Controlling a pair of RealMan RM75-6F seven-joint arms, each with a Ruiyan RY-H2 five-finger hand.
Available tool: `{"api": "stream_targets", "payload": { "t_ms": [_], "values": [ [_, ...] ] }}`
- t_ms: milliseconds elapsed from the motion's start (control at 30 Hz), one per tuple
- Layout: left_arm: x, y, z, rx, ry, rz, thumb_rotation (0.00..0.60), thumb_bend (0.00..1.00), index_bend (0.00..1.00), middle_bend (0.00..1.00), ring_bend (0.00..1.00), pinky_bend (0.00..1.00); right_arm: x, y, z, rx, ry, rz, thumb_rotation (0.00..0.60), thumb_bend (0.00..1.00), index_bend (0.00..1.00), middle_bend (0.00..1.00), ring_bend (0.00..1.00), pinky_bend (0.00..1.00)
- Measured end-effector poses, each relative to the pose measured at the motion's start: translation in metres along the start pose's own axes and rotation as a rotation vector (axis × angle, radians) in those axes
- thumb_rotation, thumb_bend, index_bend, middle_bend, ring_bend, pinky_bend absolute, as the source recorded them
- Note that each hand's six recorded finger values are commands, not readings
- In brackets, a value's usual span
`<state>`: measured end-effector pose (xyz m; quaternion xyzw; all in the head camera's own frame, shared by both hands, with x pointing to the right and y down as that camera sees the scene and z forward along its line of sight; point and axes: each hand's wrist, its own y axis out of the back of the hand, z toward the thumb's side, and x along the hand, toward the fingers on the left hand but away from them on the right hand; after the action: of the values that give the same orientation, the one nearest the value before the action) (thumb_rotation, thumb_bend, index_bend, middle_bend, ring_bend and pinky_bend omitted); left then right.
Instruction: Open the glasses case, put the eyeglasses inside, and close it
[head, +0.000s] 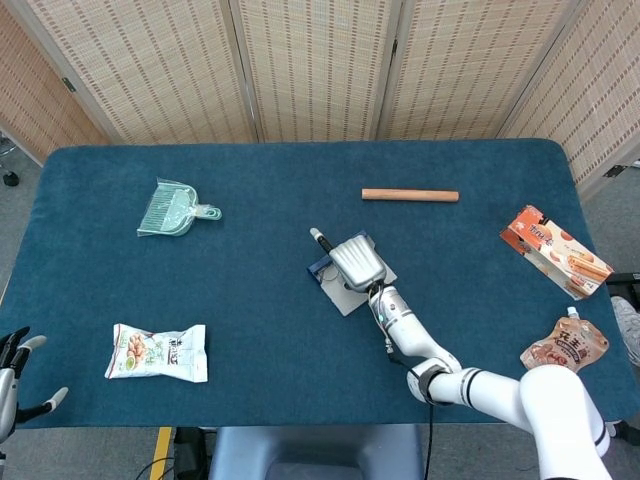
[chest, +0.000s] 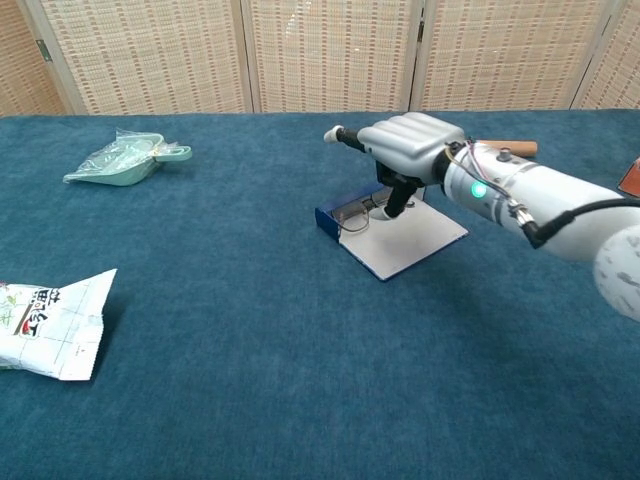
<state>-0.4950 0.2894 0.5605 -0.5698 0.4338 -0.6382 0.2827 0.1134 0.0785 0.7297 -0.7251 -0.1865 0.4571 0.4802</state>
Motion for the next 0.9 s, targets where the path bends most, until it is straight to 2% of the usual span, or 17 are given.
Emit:
{"api": "stream_targets", "payload": {
  "t_ms": [167,300,600,900],
  "values": [
    [0.002,0.000,0.005,-0.002,-0.017,-0.001,0.600,0.20,0.24,0.12,0.11,0.19,0.041,-0.011,-0.009,-0.049,0.014,0.018,0.600,0.26,0.25,1.00,1.00,1.00],
    [0.003,-0.001,0.010,-0.005,-0.031,-0.001,0.600,0.20,0.24,0.12,0.11,0.19,0.059,-0.024,-0.014,-0.084,0.003,0.042,0.600,0.25,0.30,1.00,1.00,1.00],
    [0.004,-0.001,0.013,-0.006,-0.038,-0.003,0.600,0.20,0.24,0.12,0.11,0.19,0.064,-0.045,-0.005,-0.127,0.003,0.068,0.600,0.24,0.30,1.00,1.00,1.00],
    [0.003,-0.002,0.010,-0.005,-0.026,-0.005,0.600,0.20,0.24,0.12,0.11,0.19,0.060,-0.050,0.000,-0.123,0.014,0.063,0.600,0.24,0.30,1.00,1.00,1.00]
  ]
}}
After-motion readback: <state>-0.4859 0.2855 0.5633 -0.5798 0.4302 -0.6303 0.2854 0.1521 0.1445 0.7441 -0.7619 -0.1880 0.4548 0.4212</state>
